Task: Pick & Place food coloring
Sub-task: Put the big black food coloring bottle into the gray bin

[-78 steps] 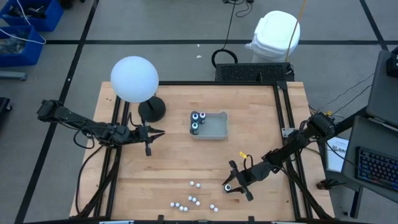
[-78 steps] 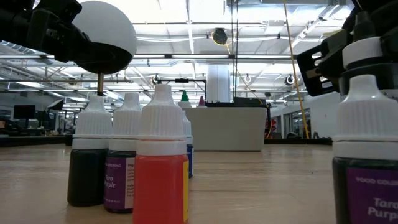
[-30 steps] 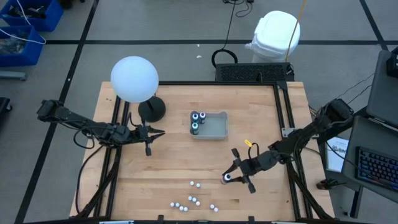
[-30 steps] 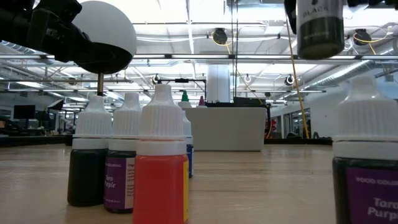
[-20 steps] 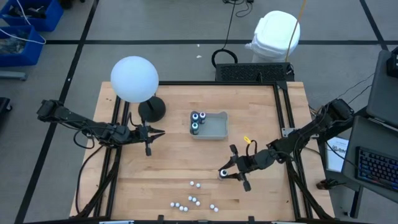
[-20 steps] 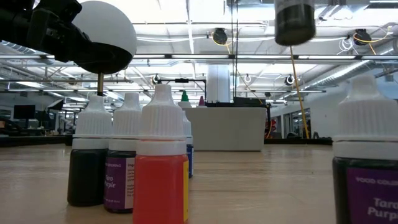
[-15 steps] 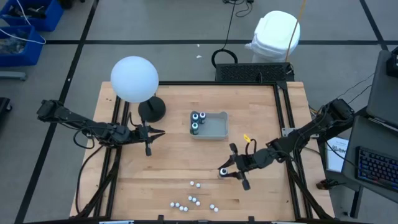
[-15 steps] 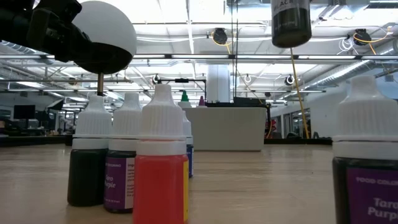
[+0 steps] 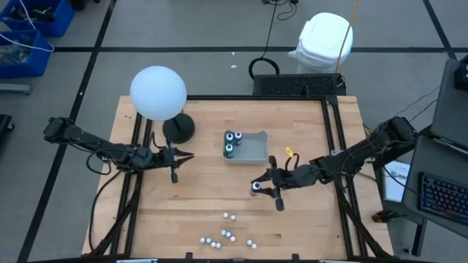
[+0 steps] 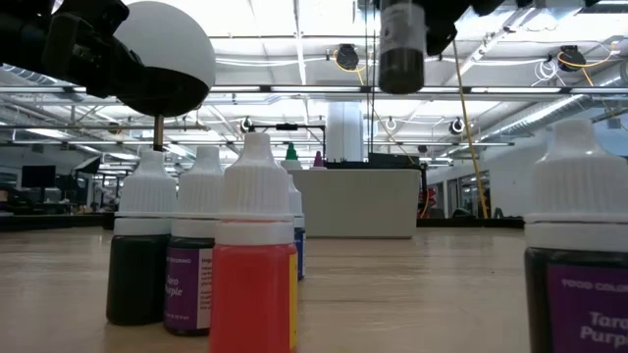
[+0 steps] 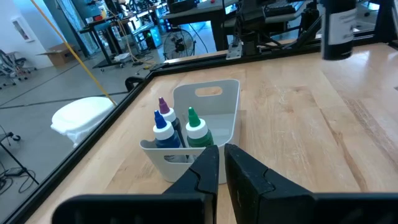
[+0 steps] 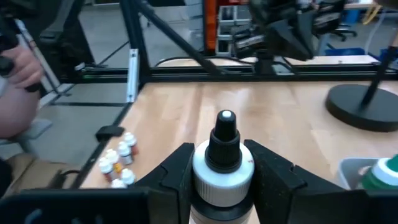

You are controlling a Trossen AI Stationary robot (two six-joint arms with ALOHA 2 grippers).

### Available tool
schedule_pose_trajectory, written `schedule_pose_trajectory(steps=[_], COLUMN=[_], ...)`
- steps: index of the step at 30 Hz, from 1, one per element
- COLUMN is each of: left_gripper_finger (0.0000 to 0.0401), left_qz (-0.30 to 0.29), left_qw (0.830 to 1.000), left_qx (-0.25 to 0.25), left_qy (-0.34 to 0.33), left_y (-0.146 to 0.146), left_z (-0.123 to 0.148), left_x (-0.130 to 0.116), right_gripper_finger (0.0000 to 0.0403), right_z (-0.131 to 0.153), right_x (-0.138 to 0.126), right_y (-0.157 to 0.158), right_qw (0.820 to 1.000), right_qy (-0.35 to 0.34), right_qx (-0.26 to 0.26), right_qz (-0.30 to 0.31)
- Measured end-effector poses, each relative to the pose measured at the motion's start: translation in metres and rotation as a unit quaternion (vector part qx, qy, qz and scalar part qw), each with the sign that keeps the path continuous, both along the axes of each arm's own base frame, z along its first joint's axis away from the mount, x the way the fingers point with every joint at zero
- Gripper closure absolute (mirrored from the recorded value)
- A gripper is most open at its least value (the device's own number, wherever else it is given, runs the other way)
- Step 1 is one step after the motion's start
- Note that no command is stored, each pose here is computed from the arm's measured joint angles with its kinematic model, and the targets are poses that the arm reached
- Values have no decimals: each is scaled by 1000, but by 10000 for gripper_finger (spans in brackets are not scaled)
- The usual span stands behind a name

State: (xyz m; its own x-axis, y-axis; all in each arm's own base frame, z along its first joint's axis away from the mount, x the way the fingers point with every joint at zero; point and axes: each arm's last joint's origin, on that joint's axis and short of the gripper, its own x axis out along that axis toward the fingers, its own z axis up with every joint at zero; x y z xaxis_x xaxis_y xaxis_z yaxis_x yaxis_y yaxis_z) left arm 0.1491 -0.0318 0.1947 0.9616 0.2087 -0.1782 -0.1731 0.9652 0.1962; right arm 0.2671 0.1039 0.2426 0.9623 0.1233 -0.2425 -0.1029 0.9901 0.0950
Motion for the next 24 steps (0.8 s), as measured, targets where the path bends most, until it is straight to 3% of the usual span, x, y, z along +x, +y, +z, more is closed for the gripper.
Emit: schedule_pose_trajectory(steps=[10,16,24], left_gripper_finger=[366,366,366], left_qz=[0,0,0], left_qw=[1000,1000,1000], left_qx=[0,0,0], left_qy=[0,-1,0], left_y=[0,0,0], left_z=[0,0,0], left_x=[0,0,0], right_gripper_finger=[286,291,290], right_z=[-9,-12,-21], right_x=[18,30,46], right_y=[-29,-42,-65], right_qw=[998,999,997], right_qy=[2,-28,-22], right_qx=[1,3,7], right_qz=[-55,-43,-75])
